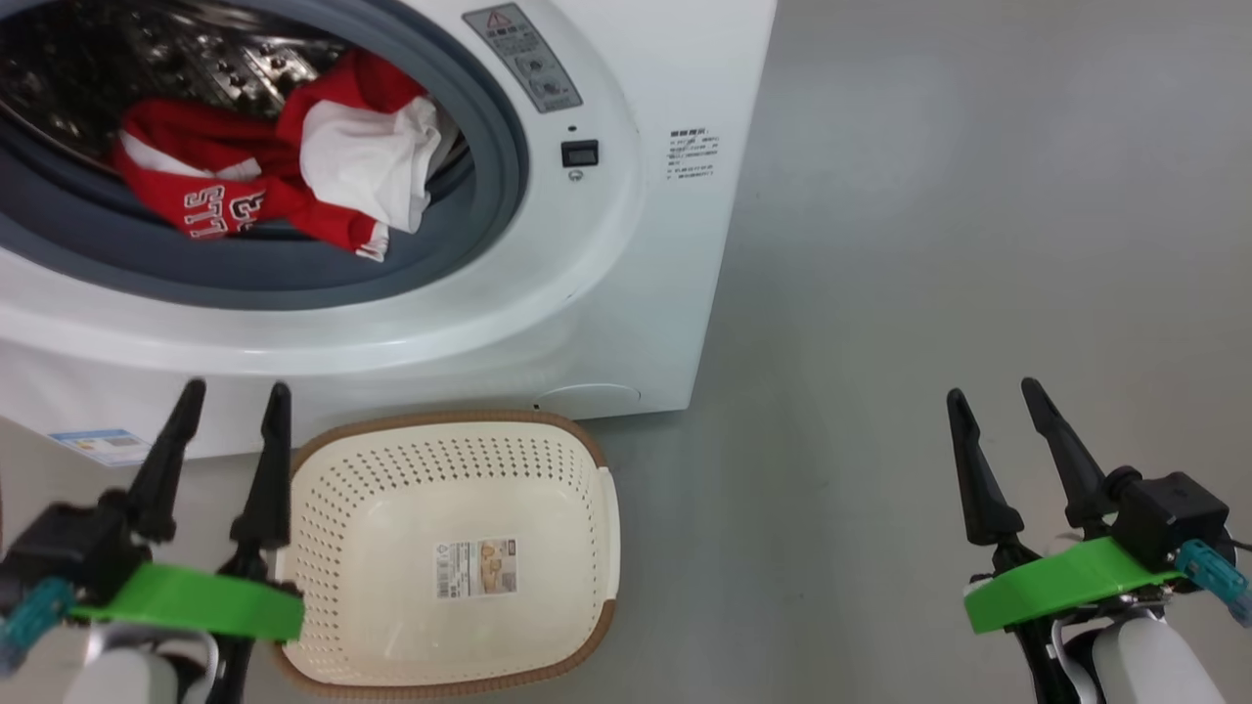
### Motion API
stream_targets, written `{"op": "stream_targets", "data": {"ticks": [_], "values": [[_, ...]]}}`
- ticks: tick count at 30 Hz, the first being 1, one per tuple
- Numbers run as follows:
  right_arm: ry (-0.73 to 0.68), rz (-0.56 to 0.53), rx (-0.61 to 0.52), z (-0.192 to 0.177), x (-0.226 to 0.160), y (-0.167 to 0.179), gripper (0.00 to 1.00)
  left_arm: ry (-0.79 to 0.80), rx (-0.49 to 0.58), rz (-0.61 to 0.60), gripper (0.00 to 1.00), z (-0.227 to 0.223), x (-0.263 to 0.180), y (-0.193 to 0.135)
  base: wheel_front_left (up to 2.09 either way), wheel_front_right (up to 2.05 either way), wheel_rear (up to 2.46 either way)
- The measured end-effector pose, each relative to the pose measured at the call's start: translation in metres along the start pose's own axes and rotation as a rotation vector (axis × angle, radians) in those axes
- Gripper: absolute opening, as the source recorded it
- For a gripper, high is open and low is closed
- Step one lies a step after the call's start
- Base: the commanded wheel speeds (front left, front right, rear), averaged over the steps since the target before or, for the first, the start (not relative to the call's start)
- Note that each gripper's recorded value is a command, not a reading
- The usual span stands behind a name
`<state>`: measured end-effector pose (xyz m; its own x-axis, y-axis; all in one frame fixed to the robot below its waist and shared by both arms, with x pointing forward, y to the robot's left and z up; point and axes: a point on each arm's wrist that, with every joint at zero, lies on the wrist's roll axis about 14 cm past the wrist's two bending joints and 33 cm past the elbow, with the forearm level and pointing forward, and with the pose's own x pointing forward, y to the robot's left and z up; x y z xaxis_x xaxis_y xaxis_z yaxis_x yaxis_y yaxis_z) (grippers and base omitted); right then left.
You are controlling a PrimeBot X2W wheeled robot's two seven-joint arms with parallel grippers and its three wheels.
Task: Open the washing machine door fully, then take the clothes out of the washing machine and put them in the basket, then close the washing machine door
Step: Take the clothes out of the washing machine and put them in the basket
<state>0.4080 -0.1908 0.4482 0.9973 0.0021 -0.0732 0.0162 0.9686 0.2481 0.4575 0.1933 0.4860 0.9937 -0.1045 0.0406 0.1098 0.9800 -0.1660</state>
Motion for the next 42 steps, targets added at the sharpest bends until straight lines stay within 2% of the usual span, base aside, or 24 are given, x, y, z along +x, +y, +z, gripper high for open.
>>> {"op": "stream_targets", "data": {"ticks": [6,20,34,42], "values": [[0.015,-0.002,-0.004,-0.007,0.009,-0.001,1.00,0.032,0.013,-0.059,1.00,-0.010,0.042,-0.012,0.00,0.00,0.00],[0.058,-0.041,0.015,-0.028,0.027,-0.016,1.00,0.226,0.017,-0.101,1.00,-0.065,0.128,-0.012,0.00,0.00,0.00],[0.088,-0.065,0.040,-0.041,0.034,-0.025,1.00,0.361,0.050,-0.115,1.00,-0.096,0.180,-0.018,0.00,0.00,0.00],[0.092,-0.066,0.039,-0.044,0.039,-0.027,1.00,0.377,0.065,-0.080,1.00,-0.100,0.204,-0.001,0.00,0.00,0.00]]}}
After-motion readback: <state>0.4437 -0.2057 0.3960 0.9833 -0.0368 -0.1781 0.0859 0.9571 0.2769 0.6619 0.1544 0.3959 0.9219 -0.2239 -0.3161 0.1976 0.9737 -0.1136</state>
